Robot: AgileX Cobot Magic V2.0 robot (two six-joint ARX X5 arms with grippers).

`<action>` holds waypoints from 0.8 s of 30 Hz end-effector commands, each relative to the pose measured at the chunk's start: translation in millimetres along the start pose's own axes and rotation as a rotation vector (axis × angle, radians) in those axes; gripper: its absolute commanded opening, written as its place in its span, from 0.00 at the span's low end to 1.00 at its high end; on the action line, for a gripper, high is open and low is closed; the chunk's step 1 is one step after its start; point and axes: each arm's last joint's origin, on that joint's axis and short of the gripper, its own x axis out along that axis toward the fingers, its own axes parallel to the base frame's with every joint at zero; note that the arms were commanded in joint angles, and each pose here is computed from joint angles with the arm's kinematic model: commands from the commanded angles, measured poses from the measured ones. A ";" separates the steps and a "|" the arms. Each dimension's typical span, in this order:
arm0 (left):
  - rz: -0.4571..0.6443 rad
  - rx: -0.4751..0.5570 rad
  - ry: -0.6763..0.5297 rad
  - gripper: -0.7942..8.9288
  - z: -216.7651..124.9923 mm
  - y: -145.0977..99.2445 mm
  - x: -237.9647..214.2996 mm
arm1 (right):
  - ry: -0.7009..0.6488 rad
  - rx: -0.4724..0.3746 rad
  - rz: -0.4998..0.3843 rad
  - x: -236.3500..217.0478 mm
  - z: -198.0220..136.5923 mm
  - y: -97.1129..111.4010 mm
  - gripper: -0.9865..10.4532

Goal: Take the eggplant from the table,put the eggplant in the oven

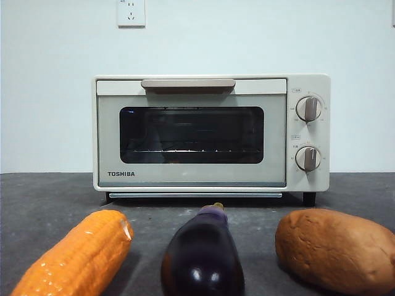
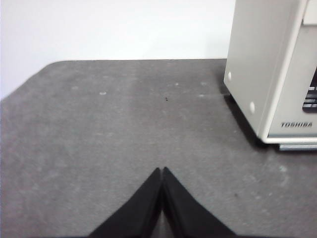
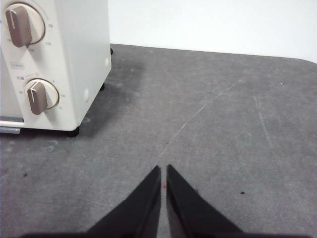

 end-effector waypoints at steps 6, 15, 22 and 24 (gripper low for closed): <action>-0.057 -0.466 0.022 0.09 -6.9 -1.6 2.2 | -0.014 0.230 0.016 0.1 1.0 0.3 0.09; -0.127 -0.538 0.046 0.09 2.6 -3.8 -1.7 | 0.005 0.406 0.140 -2.7 7.3 3.7 0.09; -0.166 -0.537 0.057 0.09 33.2 -5.0 -11.6 | -0.021 0.447 0.165 -20.5 43.3 3.0 0.09; -0.177 -0.536 0.062 0.09 42.6 -5.3 -13.2 | -0.025 0.447 0.166 -27.1 56.2 2.6 0.09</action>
